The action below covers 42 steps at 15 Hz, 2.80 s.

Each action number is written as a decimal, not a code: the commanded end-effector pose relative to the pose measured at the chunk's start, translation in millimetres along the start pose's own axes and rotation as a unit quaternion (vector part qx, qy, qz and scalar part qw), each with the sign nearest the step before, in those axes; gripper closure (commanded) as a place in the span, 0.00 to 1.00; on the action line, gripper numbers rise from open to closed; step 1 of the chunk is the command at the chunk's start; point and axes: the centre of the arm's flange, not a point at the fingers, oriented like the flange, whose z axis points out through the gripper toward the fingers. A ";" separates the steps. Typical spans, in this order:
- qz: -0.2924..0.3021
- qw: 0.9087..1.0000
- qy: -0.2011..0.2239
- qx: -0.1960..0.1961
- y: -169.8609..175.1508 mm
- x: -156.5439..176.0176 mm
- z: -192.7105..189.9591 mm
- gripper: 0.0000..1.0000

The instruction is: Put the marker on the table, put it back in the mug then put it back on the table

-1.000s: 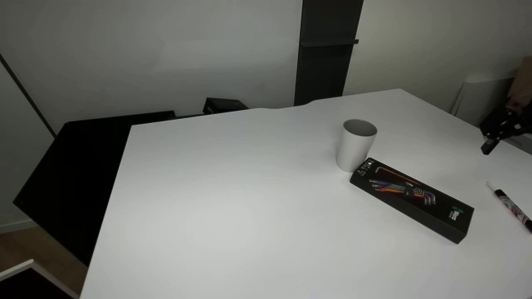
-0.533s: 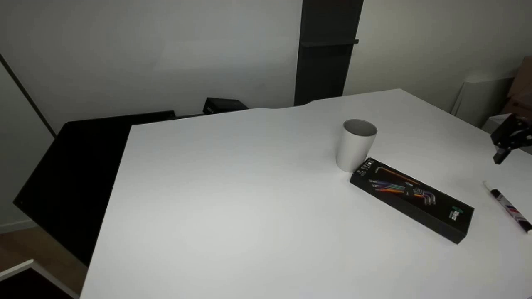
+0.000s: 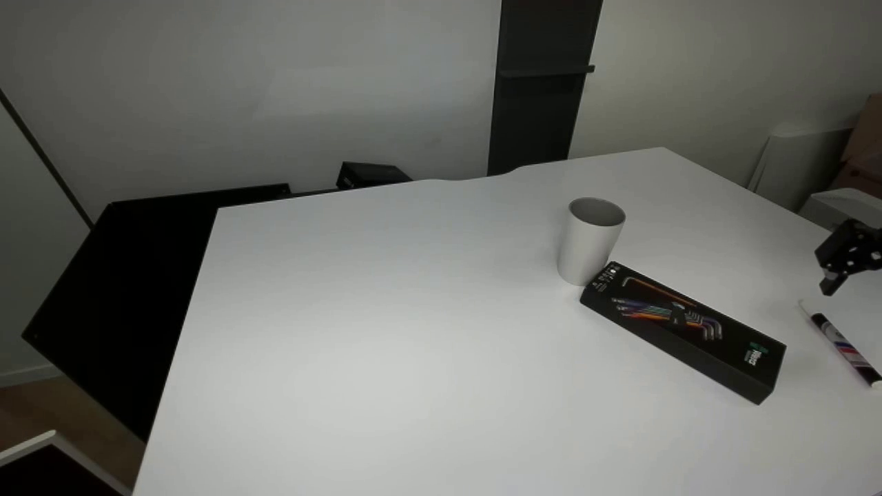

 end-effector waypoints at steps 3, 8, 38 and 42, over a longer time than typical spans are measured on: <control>-0.052 0.999 -0.004 0.012 -4.5 2.6 21.9 0.00; -0.080 0.997 -0.014 0.003 2.3 -5.2 32.1 0.00; -0.053 0.998 -0.025 0.032 39.1 -14.0 69.6 0.00; -0.053 0.998 -0.025 0.033 39.0 -13.3 75.5 0.00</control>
